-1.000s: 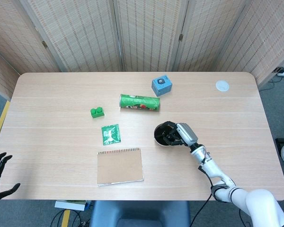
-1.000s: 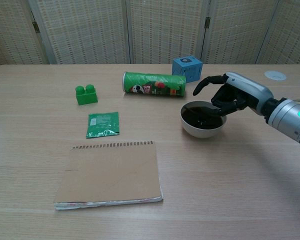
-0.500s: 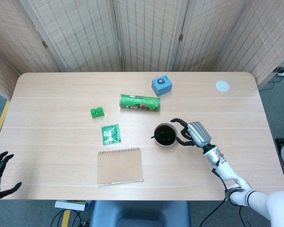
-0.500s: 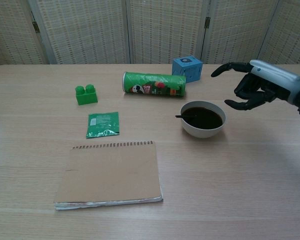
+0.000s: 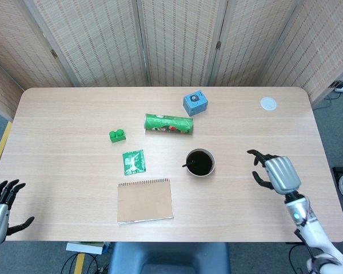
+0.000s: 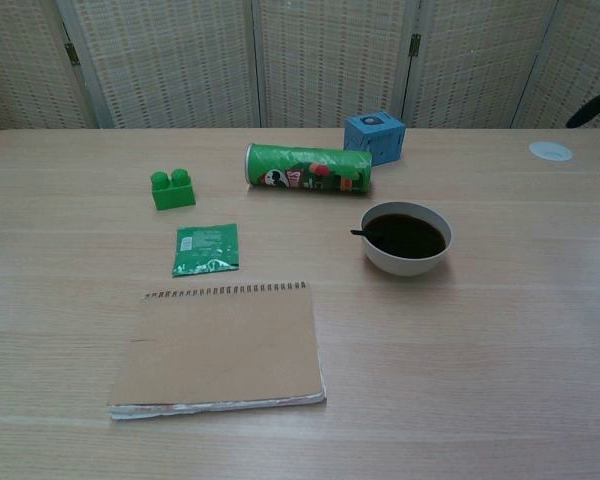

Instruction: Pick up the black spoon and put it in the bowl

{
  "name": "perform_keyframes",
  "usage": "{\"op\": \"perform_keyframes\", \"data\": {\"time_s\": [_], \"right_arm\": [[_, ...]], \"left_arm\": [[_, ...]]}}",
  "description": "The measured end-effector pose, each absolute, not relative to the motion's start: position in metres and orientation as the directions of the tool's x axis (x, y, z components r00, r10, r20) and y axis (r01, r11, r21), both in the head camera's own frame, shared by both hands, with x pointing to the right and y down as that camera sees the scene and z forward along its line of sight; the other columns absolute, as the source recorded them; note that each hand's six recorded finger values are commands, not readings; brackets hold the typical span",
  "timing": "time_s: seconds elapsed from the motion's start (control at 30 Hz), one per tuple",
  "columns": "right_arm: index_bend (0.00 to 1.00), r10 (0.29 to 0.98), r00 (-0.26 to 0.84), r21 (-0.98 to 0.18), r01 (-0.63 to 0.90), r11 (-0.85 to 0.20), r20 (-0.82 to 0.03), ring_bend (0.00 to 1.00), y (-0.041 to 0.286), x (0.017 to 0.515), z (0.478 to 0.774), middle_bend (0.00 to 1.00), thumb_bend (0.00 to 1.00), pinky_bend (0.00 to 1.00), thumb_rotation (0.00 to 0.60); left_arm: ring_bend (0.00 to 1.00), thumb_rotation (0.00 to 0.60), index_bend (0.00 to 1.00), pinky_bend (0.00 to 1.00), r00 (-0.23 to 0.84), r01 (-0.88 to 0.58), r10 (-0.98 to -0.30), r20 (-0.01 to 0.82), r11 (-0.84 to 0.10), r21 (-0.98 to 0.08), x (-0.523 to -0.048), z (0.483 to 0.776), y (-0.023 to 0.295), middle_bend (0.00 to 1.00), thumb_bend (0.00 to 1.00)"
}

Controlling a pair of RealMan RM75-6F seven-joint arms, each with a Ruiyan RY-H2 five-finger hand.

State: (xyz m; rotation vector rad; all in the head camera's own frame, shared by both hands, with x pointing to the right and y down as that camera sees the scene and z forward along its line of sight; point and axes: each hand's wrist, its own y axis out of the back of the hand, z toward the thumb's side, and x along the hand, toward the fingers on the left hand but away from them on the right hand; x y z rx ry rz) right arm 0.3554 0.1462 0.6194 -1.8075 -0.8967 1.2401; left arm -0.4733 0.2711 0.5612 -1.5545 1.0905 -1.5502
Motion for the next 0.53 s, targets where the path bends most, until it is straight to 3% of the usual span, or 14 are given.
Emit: {"op": "perform_keyframes", "data": {"time_s": [0.1,0.23,0.53], "right_arm": [[0.18,0.881,0.207,-0.885,0.111,-0.452,-0.425,0.24,0.164,0.381,0.6,0.24,0.27,0.33,0.6],[0.13,0.901,0.148,-0.899,0.109,-0.424,-0.407,0.16,0.185,0.398,0.584,0.18,0.27,0.25,0.6],[0.1,0.919,0.053,-0.911,0.121,-0.395,-0.391,0.11,0.224,0.426,0.564,0.15,0.27,0.19,0.6]], "left_arm": [[0.1,0.6,0.2,0.15,-0.045,-0.102,-0.905,0.423,-0.417,-0.903,-0.469,0.562,0.268,0.15,0.17],[0.1,0.6,0.2,0.15,-0.026,-0.11,-0.912,0.41,-0.405,-0.908,-0.461,0.56,0.264,0.15,0.17],[0.1,0.6,0.2,0.15,0.009,-0.115,-0.912,0.41,-0.408,-0.906,-0.449,0.563,0.258,0.15,0.17]]}}
